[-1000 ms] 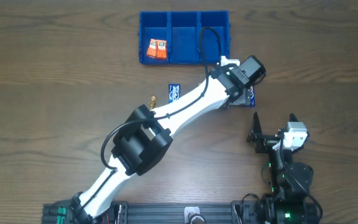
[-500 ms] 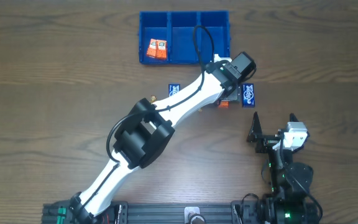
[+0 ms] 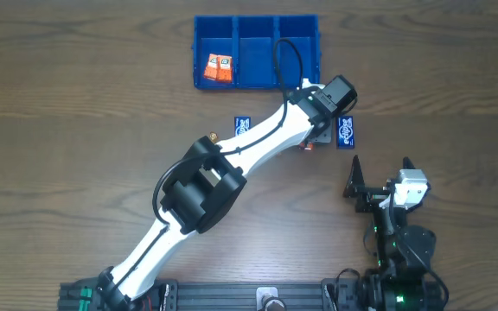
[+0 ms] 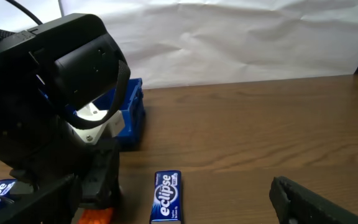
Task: Sort Candies Into Trays
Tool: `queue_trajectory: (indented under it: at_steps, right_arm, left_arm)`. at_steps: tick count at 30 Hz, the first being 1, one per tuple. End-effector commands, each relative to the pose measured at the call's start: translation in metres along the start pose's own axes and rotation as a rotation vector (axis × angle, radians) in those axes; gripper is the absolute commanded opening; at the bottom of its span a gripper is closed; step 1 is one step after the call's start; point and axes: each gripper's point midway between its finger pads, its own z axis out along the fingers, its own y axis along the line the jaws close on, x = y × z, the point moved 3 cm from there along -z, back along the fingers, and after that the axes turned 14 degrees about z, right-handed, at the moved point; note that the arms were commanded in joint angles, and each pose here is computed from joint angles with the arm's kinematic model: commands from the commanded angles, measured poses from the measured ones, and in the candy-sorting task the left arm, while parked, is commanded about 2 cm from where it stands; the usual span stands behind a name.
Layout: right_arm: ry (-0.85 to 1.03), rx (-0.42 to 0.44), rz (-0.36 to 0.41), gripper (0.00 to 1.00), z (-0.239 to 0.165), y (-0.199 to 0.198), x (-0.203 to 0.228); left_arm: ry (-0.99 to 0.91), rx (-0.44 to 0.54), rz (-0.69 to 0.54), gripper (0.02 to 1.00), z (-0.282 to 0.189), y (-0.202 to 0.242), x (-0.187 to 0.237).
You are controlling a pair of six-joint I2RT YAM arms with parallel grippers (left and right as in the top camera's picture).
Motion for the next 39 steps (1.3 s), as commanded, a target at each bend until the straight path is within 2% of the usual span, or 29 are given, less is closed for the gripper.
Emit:
queue_trajectory:
  at_steps: [1, 5, 9, 13, 15, 18, 24, 32, 39]
  right_arm:
    - [0.002, -0.003, -0.009, 1.0, 0.0, 0.0, 0.002]
    - [0.002, -0.003, -0.009, 1.0, 0.0, 0.0, 0.002]
    - [0.002, -0.003, -0.009, 1.0, 0.0, 0.0, 0.002]
    - [0.002, -0.003, -0.009, 1.0, 0.0, 0.0, 0.002]
    - [0.002, -0.003, -0.009, 1.0, 0.0, 0.0, 0.002]
    - [0.002, -0.003, -0.009, 1.0, 0.0, 0.0, 0.002]
    - [0.002, -0.003, -0.009, 1.0, 0.0, 0.0, 0.002]
    - [0.002, -0.003, -0.009, 1.0, 0.0, 0.0, 0.002]
    - [0.001, -0.003, -0.009, 1.0, 0.0, 0.0, 0.002]
  left_arm:
    - [0.021, -0.007, 0.011, 0.294, 0.013, -0.002, 0.006]
    - [-0.058, 0.014, 0.028, 0.288, -0.011, -0.01, -0.017]
    - [-0.244, -0.036, 0.025, 0.286, -0.084, 0.012, -0.068]
    - [-0.391, -0.099, -0.009, 0.286, -0.158, 0.068, -0.105]
    - [-0.421, -0.135, -0.055, 0.283, -0.189, 0.115, -0.115]
    - [-0.42, -0.177, -0.1, 0.279, -0.206, 0.172, -0.12]
    - [-0.35, -0.16, -0.168, 0.279, -0.182, 0.245, -0.113]
    - [-0.267, -0.156, -0.151, 0.288, -0.128, 0.254, -0.089]
    - [-0.243, -0.158, -0.149, 0.299, -0.105, 0.255, -0.082]
